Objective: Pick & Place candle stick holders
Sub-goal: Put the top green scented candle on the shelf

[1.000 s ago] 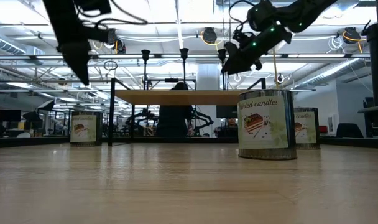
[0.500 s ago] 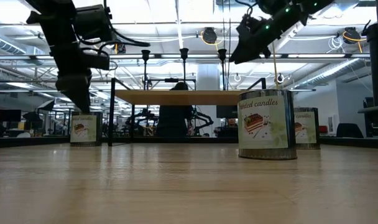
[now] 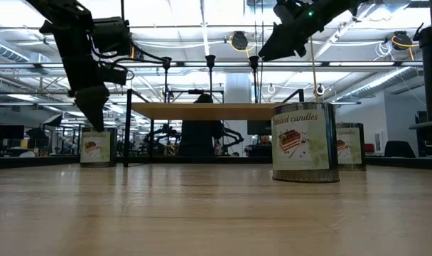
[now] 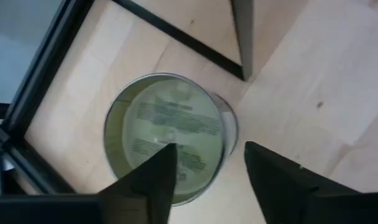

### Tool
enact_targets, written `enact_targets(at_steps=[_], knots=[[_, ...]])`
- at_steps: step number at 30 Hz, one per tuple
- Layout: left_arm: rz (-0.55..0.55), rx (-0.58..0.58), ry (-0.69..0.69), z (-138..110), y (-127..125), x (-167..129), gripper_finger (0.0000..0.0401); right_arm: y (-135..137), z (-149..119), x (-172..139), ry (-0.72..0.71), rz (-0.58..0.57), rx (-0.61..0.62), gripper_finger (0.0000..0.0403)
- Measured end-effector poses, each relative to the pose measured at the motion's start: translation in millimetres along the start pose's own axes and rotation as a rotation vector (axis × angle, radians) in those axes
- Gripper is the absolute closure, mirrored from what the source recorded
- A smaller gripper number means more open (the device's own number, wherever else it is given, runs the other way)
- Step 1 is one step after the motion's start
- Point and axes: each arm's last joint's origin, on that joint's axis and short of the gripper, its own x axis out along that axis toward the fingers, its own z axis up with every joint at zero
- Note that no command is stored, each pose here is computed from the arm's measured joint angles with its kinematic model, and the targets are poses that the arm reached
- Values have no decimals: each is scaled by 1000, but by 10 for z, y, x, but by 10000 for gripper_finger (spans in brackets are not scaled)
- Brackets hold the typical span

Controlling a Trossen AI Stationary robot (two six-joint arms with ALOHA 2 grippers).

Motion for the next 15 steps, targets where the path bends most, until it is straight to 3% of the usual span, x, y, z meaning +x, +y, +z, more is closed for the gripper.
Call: enact_targets(at_steps=[12,15], knots=[[-5,-52,16,4,-9,31,364,244,-69,-23,62,85,-48,243],[-60,-67,19,10,-21,17,391,257,-71,-24,63,89,-53,243]])
